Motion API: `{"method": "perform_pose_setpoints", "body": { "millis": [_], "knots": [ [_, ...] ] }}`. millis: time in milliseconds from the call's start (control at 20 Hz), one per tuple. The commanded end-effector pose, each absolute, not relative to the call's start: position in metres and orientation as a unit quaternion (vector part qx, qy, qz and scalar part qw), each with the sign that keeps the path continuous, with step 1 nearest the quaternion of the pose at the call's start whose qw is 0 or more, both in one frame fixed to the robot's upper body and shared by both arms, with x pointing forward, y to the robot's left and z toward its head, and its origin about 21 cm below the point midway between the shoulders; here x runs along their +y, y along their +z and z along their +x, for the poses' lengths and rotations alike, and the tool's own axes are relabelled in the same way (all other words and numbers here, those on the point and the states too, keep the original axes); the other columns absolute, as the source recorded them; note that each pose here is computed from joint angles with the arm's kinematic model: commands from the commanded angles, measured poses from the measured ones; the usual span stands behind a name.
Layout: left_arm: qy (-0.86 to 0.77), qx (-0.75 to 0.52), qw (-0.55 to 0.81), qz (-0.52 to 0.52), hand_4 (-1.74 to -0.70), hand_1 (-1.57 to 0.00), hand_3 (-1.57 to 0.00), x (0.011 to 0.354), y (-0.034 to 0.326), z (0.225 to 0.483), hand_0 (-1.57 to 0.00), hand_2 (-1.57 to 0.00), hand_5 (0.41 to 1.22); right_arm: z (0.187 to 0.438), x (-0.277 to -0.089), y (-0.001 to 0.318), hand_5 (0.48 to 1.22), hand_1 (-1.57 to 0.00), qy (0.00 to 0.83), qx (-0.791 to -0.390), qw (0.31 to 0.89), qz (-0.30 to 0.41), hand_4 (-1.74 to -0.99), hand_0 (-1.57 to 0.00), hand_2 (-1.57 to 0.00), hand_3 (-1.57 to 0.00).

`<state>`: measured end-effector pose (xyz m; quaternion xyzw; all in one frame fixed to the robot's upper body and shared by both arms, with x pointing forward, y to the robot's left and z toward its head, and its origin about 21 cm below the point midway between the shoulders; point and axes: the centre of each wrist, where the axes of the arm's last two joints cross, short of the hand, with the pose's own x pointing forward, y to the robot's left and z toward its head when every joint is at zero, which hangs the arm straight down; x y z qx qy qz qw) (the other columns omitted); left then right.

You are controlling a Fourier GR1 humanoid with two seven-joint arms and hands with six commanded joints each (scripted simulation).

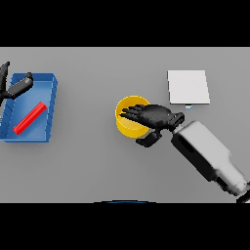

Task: Pick up the red beaker and tilt it to pour out 1 green nut into yellow bowl. Pick up the yellow bowl and place it on the metallic measuring scale.

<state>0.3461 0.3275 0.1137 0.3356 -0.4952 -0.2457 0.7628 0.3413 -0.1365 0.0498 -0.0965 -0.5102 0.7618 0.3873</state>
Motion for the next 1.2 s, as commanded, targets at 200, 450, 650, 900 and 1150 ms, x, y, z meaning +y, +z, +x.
{"method": "perform_pose_setpoints", "body": {
  "millis": [200,450,650,900,1150],
  "knots": [
    [-0.245,-0.493,0.762,0.341,-0.79,0.0,0.0,0.328,0.115,0.346,0.0,0.0,0.729,0.344,-0.129,0.048,0.729,0.0,0.779,-0.487,0.379,-0.109,-1.308,0.0,0.0,-0.01],
    [-0.247,-0.499,0.759,0.337,-0.79,0.0,0.0,0.327,0.113,0.344,0.0,0.0,0.723,0.343,-0.128,0.046,0.964,-0.44,0.793,-0.471,0.371,-0.109,-1.425,-0.51,-0.39,-0.36],
    [-0.242,-0.499,0.76,0.338,-0.8,0.0,0.0,0.328,0.116,0.342,0.0,0.0,0.728,0.346,-0.128,0.048,1.116,-1.11,0.804,-0.451,0.377,-0.089,-1.604,-1.14,-1.09,-0.87],
    [-0.243,-0.502,0.759,0.336,-0.8,0.0,0.0,0.326,0.119,0.342,0.0,0.0,0.726,0.344,-0.127,0.05,1.187,-1.42,0.803,-0.452,0.38,-0.083,-1.694,-1.43,-1.35,-1.16],
    [-0.246,-0.501,0.758,0.336,-0.8,0.0,0.0,0.327,0.116,0.336,0.0,0.0,0.724,0.345,-0.134,0.068,1.21,-1.52,0.796,-0.46,0.382,-0.093,-1.726,-1.52,-1.47,-1.19]
  ]
}}
